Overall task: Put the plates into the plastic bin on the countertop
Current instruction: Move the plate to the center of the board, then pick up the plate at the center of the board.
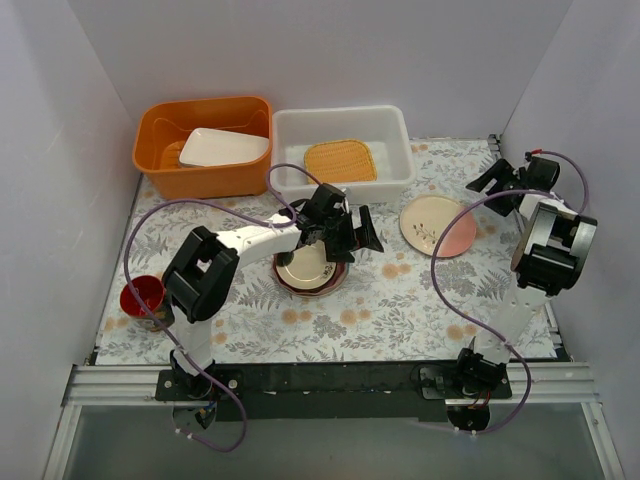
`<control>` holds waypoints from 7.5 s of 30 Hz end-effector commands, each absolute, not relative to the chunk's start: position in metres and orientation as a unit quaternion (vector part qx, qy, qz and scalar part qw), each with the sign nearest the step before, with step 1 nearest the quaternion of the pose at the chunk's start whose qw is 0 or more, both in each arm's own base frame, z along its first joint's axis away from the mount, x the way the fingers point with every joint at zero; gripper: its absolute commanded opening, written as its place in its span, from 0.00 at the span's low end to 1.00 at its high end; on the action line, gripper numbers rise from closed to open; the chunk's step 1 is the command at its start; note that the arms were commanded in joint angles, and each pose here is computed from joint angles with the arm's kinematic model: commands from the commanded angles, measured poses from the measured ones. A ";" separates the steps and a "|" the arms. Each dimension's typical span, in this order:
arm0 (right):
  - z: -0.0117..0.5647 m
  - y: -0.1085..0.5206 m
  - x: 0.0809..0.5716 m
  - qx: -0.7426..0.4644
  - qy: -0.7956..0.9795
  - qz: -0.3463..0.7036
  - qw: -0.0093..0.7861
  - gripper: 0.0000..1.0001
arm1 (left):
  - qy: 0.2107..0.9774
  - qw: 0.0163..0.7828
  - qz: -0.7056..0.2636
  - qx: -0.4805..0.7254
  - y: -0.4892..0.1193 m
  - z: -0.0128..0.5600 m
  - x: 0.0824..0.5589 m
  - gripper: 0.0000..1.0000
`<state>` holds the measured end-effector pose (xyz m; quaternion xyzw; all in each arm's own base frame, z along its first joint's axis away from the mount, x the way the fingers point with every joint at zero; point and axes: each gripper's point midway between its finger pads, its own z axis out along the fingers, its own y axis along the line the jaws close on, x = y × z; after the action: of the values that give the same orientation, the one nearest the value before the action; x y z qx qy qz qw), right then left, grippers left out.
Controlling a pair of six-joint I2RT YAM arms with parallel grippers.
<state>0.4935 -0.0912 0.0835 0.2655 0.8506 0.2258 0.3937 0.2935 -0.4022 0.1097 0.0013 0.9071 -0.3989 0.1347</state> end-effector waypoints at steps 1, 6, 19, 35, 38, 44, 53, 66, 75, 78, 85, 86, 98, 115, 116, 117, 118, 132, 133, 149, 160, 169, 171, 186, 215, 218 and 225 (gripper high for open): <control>0.075 -0.089 0.523 0.261 0.854 0.239 0.382 0.85 | 0.895 0.133 -0.424 0.033 -0.415 0.123 0.293 0.98; 0.068 -0.083 0.545 0.244 0.864 0.233 0.373 0.85 | 0.898 0.117 -0.422 0.042 -0.416 0.113 0.291 0.98; 0.021 -0.028 0.484 0.227 0.905 0.265 0.243 0.86 | 0.901 0.123 -0.414 0.032 -0.408 0.115 0.286 0.98; 0.020 0.048 0.380 0.141 0.937 0.273 0.167 0.85 | 0.900 0.160 -0.406 0.002 -0.387 0.140 0.281 0.98; 0.019 0.047 0.367 0.142 0.938 0.266 0.170 0.85 | 0.904 0.175 -0.391 -0.003 -0.386 0.140 0.287 0.98; 0.026 0.043 0.355 0.145 0.941 0.249 0.178 0.85 | 0.911 0.193 -0.365 0.001 -0.397 0.135 0.304 0.98; 0.028 0.039 0.334 0.148 0.941 0.241 0.187 0.87 | 0.927 0.185 -0.328 -0.007 -0.411 0.098 0.321 0.98; 0.019 0.044 0.329 0.150 0.929 0.281 0.189 0.83 | 0.938 0.161 -0.307 -0.023 -0.416 0.047 0.327 0.98; 0.006 0.057 0.321 0.147 0.919 0.322 0.177 0.77 | 0.942 0.146 -0.302 -0.029 -0.418 0.031 0.324 0.98; 0.005 0.063 0.317 0.143 0.913 0.340 0.175 0.75 | 0.942 0.145 -0.301 -0.028 -0.420 0.028 0.325 0.98; 0.016 0.083 0.305 0.127 0.886 0.404 0.186 0.73 | 0.944 0.138 -0.300 -0.023 -0.423 0.021 0.321 0.98; 0.019 0.086 0.303 0.122 0.882 0.414 0.189 0.73 | 0.945 0.135 -0.298 -0.022 -0.423 0.019 0.320 0.98; 0.047 0.104 0.297 0.088 0.839 0.487 0.227 0.71 | 0.950 0.125 -0.284 -0.019 -0.420 0.004 0.316 0.98; 0.023 0.035 0.352 0.149 0.913 0.268 0.270 0.70 | 0.960 0.166 -0.211 -0.078 -0.385 -0.006 0.325 0.96; 0.026 0.033 0.356 0.151 0.912 0.262 0.276 0.70 | 0.960 0.179 -0.199 -0.084 -0.380 -0.007 0.329 0.96; 0.029 0.030 0.360 0.151 0.911 0.257 0.283 0.70 | 0.959 0.183 -0.194 -0.092 -0.378 -0.008 0.330 0.96; 0.034 0.026 0.367 0.153 0.911 0.246 0.294 0.70 | 0.959 0.186 -0.193 -0.095 -0.375 -0.005 0.330 0.95; 0.033 0.054 0.392 0.117 0.896 0.317 0.287 0.56 | 0.955 0.179 -0.215 -0.102 -0.380 -0.026 0.325 0.87; 0.029 0.061 0.387 0.110 0.898 0.324 0.277 0.56 | 0.951 0.184 -0.226 -0.099 -0.384 -0.025 0.327 0.87; 0.004 0.093 0.323 0.092 0.890 0.391 0.214 0.29 | 0.881 0.247 -0.403 -0.039 -0.418 0.033 0.315 0.77; 0.027 0.100 0.324 0.072 0.876 0.417 0.231 0.27 | 0.842 0.273 -0.466 0.015 -0.447 0.085 0.303 0.56; 0.039 0.110 0.317 0.056 0.857 0.457 0.232 0.27 | 0.790 0.312 -0.527 0.011 -0.447 0.150 0.294 0.55; 0.041 0.113 0.315 0.056 0.852 0.466 0.230 0.27 | 0.783 0.319 -0.534 0.006 -0.445 0.161 0.295 0.54; 0.048 0.121 0.294 0.051 0.838 0.495 0.225 0.25 | 0.786 0.345 -0.509 -0.058 -0.427 0.188 0.306 0.53; 0.119 0.112 0.318 0.026 0.829 0.468 0.306 0.50 | 0.867 0.342 -0.356 -0.072 -0.394 0.169 0.319 0.00; 0.130 0.112 0.319 0.021 0.827 0.464 0.318 0.55 | 0.868 0.342 -0.352 -0.072 -0.390 0.173 0.316 0.00; 0.150 0.110 0.319 0.015 0.822 0.457 0.339 0.71 | 0.867 0.351 -0.347 -0.070 -0.382 0.182 0.314 0.00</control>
<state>0.3164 0.1063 0.1254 0.0348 0.8346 0.4475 0.3194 0.3155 -0.3842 0.1327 -0.0782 0.8900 -0.3195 0.3157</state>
